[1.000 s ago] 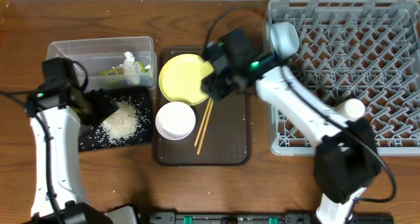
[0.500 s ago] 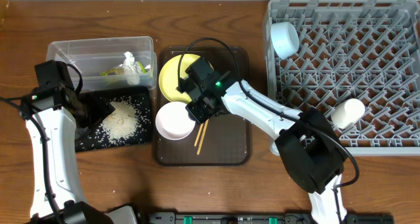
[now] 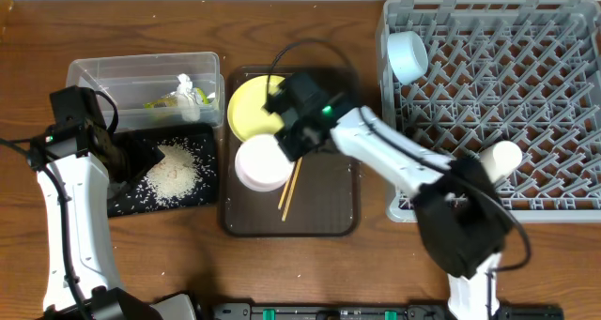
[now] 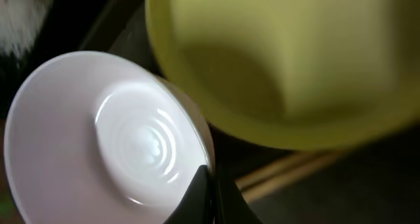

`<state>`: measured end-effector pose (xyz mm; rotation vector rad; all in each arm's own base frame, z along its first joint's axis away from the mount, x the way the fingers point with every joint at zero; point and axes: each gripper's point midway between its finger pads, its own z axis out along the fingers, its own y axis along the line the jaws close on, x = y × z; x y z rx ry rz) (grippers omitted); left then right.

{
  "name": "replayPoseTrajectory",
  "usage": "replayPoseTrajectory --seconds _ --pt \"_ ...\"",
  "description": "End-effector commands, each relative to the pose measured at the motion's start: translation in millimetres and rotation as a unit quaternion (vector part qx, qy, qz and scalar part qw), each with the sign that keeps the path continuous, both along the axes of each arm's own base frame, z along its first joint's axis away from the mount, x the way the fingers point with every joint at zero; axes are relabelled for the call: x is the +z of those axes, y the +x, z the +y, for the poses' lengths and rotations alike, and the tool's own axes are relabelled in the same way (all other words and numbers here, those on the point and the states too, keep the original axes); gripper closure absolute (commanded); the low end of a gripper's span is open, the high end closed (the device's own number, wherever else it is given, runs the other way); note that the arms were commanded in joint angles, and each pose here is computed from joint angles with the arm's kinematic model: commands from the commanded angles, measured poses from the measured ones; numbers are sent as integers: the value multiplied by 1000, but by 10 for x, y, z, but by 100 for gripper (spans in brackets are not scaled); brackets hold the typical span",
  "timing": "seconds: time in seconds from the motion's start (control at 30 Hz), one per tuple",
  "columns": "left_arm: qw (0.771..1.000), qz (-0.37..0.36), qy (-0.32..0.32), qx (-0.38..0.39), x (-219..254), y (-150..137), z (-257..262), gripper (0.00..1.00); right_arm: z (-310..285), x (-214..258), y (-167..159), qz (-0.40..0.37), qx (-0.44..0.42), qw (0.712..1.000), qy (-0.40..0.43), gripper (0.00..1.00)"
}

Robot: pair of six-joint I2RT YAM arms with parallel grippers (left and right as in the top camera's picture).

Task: Sort waste into correct bins and load items into the dishwasher rack
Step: 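Carry the white bowl into the rack beside the blue bowl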

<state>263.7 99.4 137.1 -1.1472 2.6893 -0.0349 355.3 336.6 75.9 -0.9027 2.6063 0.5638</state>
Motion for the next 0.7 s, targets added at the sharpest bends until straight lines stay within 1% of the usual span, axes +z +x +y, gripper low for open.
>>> replayPoseTrajectory --seconds 0.0,0.1,0.17,0.27,0.37,0.4,0.53,0.67 --pt "1000 -4 4 9 35 -7 26 15 -356 700 351 -90 -47 995 16 99" --pt "1000 -4 4 9 35 -7 26 15 -852 1069 661 -159 -120 980 -14 99" --pt "1000 -4 5 9 35 -6 27 15 -1257 1298 868 -214 -171 960 -53 99" --pt "1000 -5 5 9 36 1 29 15 -1860 1588 1114 -287 -229 922 -125 99" --pt "1000 -6 5 9 38 5 31 14 -2421 1823 1324 -343 -275 877 -196 99" --pt "1000 -7 6 9 39 10 33 15 -2661 1935 1412 -367 -287 855 -227 99" --pt "1000 -8 6 10 39 12 34 14 -3064 2101 1616 -410 -263 823 -293 99" --pt "1000 -8 6 10 39 12 34 15 -3442 2140 1787 -428 -253 790 -358 99"
